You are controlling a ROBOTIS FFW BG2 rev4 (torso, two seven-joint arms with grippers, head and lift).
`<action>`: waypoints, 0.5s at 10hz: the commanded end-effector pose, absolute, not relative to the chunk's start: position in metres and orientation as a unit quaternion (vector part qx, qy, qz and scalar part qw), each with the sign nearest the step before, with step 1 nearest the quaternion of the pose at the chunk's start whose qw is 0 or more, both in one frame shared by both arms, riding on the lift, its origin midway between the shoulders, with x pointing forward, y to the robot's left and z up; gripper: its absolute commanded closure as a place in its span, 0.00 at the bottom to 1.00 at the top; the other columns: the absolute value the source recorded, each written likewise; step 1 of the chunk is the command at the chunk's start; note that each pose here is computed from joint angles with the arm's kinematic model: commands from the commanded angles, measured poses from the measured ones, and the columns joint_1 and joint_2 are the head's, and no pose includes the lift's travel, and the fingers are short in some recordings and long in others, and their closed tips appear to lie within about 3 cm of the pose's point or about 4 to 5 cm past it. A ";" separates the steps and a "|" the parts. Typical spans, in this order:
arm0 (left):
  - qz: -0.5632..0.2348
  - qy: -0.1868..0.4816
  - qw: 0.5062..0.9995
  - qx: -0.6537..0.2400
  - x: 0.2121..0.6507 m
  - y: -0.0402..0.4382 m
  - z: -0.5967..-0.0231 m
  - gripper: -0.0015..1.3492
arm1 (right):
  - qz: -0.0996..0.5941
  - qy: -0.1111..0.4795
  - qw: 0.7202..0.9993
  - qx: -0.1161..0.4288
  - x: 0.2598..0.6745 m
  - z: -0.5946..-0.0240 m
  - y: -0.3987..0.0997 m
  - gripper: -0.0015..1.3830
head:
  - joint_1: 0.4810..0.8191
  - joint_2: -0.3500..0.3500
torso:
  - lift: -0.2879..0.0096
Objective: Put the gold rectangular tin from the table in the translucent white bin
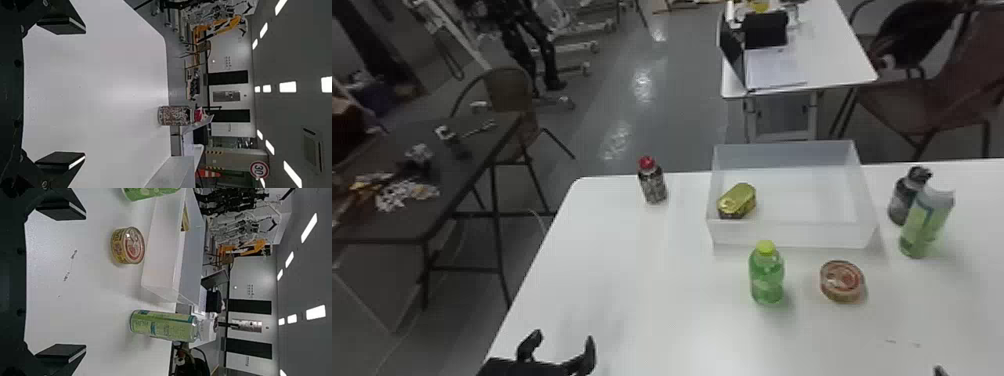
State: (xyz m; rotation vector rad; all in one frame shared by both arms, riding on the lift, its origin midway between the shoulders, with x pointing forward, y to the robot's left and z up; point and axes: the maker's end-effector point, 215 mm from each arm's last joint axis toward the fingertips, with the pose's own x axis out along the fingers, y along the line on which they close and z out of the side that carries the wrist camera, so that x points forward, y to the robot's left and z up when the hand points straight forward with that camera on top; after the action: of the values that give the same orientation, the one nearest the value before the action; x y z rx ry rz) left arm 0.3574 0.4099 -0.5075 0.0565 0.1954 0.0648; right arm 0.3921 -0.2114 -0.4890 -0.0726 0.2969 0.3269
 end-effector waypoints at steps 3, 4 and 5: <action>0.030 0.092 0.995 0.011 0.360 0.402 -0.507 0.12 | 0.162 0.144 0.976 -0.038 0.397 -0.487 -0.211 0.08 | 0.63 0.91 | 0.87; 0.030 0.090 0.995 0.009 0.361 0.400 -0.506 0.12 | 0.162 0.145 0.975 -0.037 0.396 -0.487 -0.212 0.08 | 0.63 0.90 | 0.87; 0.027 0.088 0.996 0.005 0.363 0.396 -0.506 0.12 | 0.162 0.143 0.976 -0.037 0.398 -0.486 -0.212 0.08 | 0.63 0.90 | 0.87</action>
State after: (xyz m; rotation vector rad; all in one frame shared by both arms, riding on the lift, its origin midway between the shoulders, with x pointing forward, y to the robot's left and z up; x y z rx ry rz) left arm 0.3624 0.3994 -0.5056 0.0167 0.1781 0.0560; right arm 0.3972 -0.2116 -0.4869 -0.0754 0.2901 0.3264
